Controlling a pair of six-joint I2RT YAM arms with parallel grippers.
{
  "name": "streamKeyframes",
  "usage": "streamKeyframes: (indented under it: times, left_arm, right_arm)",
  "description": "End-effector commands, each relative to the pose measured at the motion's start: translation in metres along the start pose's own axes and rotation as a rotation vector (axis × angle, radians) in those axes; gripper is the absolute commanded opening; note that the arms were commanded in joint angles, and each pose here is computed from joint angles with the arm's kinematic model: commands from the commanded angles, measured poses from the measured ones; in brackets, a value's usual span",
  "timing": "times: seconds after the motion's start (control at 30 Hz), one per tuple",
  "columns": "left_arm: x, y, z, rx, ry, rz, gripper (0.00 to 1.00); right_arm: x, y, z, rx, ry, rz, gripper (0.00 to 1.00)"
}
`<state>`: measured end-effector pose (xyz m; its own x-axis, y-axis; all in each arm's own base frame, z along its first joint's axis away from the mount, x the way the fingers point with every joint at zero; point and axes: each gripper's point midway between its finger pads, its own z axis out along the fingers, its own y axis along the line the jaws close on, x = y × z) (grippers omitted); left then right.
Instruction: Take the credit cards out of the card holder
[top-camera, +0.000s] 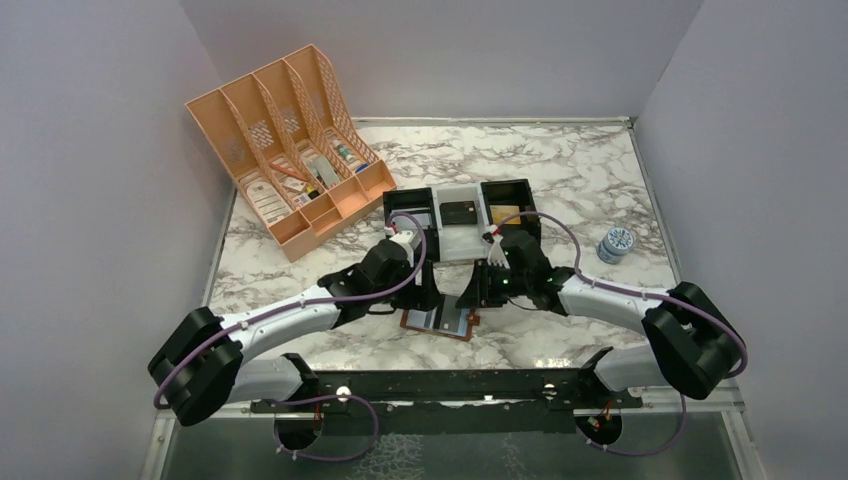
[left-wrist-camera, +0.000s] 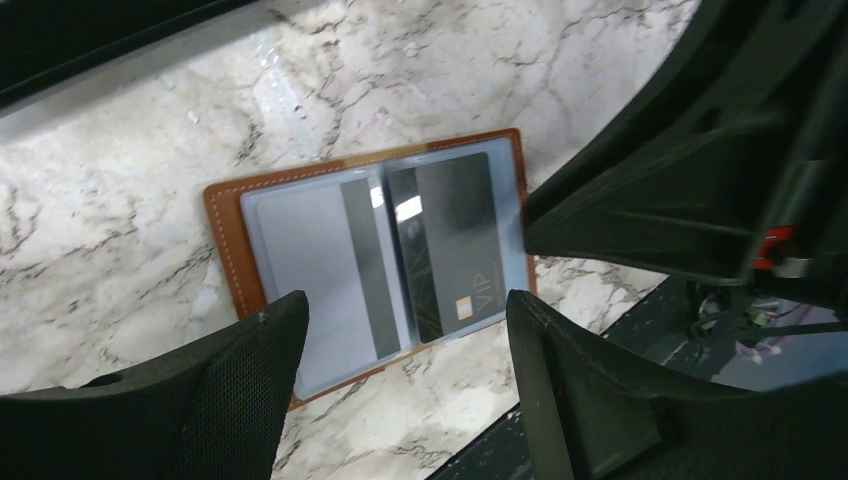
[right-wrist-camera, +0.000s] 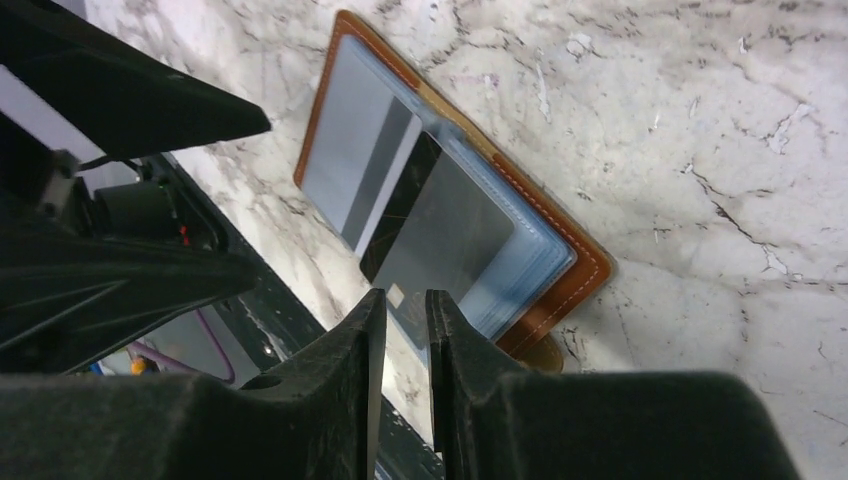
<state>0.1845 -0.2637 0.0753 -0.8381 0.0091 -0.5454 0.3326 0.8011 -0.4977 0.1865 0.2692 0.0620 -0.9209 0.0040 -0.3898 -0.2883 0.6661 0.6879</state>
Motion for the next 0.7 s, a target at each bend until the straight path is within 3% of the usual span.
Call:
streamKeyframes:
  times: [0.0, 0.27, 0.67]
  left_arm:
    - [-0.007, -0.02, 0.005, 0.125, -0.007, -0.004, 0.75]
    - [0.008, -0.026, 0.025, 0.186, 0.08, -0.011, 0.6]
    - [0.03, -0.015, 0.042, 0.171, 0.148, -0.05, 0.38]
  right_arm:
    - [0.011, -0.01, 0.008, 0.023, 0.046, 0.011, 0.21]
    - [0.019, -0.06, 0.011, 0.247, 0.01, 0.073, 0.15]
    - [0.022, -0.064, 0.014, 0.254, 0.026, 0.072, 0.13]
